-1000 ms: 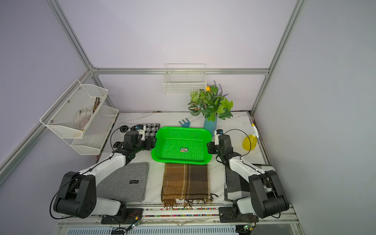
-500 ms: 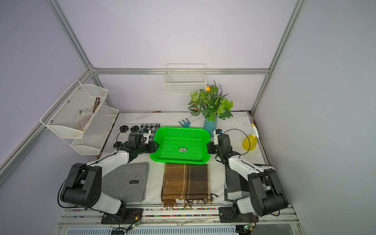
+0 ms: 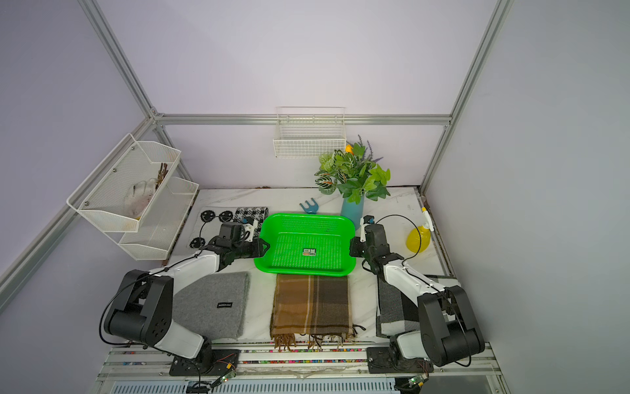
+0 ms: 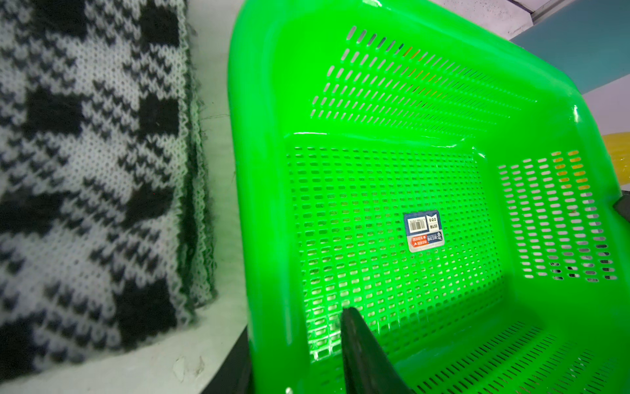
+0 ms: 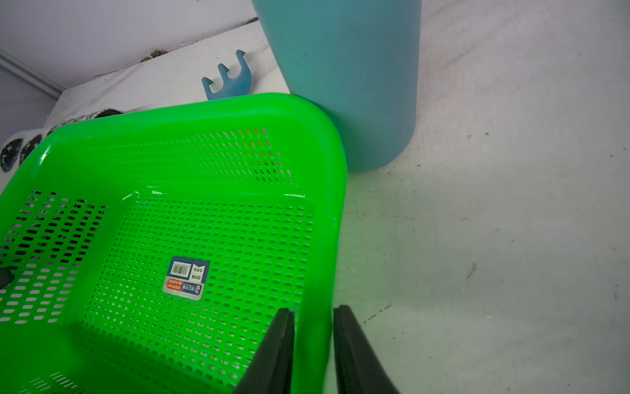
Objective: Put the folded scarf in the basket
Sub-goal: Adjust the basket at the center of the board, then pick up the scarf at the center of the board.
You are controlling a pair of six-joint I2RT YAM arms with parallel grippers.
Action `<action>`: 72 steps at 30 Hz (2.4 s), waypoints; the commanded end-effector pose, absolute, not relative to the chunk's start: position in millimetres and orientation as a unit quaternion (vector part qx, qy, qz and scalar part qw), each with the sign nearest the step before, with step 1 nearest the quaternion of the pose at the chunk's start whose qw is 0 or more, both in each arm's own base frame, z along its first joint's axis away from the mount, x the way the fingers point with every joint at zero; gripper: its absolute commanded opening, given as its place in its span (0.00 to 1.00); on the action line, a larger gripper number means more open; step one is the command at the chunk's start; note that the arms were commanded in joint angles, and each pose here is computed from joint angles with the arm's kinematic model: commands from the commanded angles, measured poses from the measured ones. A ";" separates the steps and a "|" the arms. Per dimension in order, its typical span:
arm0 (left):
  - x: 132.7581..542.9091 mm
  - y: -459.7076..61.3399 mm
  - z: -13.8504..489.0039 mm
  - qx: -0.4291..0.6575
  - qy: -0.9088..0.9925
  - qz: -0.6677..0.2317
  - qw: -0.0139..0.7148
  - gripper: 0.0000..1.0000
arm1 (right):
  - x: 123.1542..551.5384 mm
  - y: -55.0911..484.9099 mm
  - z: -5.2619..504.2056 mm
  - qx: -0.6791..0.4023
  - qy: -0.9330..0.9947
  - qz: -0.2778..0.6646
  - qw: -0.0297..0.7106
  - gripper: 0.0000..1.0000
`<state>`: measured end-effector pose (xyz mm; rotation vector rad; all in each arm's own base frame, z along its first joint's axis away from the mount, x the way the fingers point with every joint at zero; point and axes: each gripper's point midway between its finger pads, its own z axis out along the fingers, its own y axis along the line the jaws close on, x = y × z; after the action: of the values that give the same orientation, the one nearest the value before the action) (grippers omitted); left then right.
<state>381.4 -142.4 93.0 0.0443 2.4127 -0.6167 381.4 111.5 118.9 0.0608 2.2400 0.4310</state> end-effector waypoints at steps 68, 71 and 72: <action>198.3 -222.4 56.5 0.083 0.900 -0.303 0.303 0.70 | 181.4 170.6 61.9 -0.020 0.912 0.299 0.279 0.78; 196.9 -229.4 53.8 0.090 0.898 -0.315 0.293 0.70 | 173.9 174.7 48.7 -0.025 0.922 0.299 0.244 0.78; 195.8 -232.1 53.0 0.094 0.900 -0.316 0.285 0.70 | 173.3 174.8 46.6 -0.026 0.925 0.295 0.240 0.78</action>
<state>194.6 -216.3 43.3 0.2159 2.4387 -0.7650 174.5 167.0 47.1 -0.0668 2.5208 0.7657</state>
